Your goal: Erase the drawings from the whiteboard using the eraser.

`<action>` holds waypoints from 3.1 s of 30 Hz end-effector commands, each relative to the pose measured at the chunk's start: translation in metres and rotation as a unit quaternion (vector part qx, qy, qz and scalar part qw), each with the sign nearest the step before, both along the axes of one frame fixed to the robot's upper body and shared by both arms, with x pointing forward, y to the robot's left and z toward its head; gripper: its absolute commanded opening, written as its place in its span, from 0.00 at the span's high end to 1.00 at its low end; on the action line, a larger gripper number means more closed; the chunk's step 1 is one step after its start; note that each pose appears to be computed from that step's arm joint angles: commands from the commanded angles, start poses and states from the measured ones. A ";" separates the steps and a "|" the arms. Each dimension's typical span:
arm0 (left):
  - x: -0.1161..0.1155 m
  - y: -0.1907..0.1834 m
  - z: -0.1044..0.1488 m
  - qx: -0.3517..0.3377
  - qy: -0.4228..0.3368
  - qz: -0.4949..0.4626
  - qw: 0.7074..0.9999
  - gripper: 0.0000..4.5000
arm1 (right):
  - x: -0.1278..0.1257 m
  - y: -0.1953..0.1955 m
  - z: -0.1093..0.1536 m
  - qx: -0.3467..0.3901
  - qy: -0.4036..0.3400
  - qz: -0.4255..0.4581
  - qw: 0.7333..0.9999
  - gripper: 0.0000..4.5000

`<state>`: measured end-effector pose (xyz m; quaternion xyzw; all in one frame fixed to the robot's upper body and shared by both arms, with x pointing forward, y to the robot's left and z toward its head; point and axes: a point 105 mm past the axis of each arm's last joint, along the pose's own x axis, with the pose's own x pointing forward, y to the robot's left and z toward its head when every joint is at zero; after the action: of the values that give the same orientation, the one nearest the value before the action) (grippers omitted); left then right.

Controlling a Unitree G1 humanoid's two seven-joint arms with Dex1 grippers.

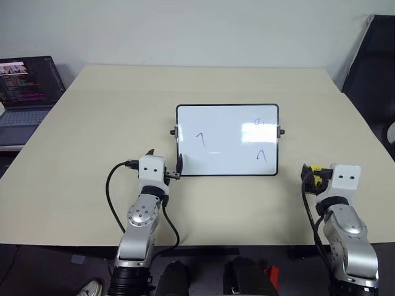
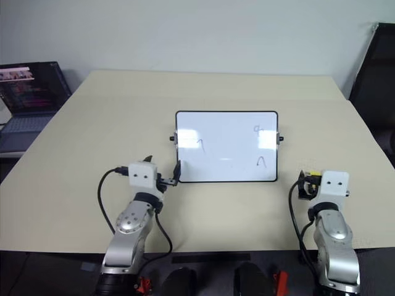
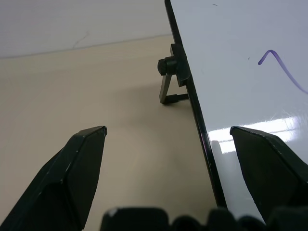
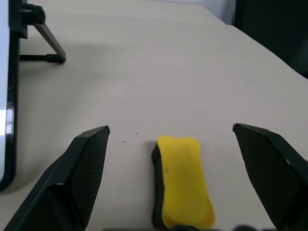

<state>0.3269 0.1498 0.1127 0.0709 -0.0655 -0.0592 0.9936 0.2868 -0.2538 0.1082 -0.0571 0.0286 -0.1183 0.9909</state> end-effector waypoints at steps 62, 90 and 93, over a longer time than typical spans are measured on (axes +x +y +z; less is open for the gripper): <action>-0.016 -0.136 0.024 0.163 -0.007 -0.574 0.802 0.00 | 0.019 -0.026 -0.015 0.123 0.131 0.008 0.984 0.04; -0.015 -0.136 0.023 0.168 -0.011 -0.573 0.802 0.00 | 0.026 -0.021 -0.002 0.150 0.105 0.013 0.983 0.65; -0.015 -0.136 0.023 0.168 -0.011 -0.572 0.803 0.00 | 0.027 -0.021 -0.001 0.155 0.103 0.015 0.982 0.81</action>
<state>0.3089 0.0149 0.1222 0.1819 -0.0671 -0.6319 0.7504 0.3131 -0.2735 0.0962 0.0793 0.1683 -0.0926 0.9782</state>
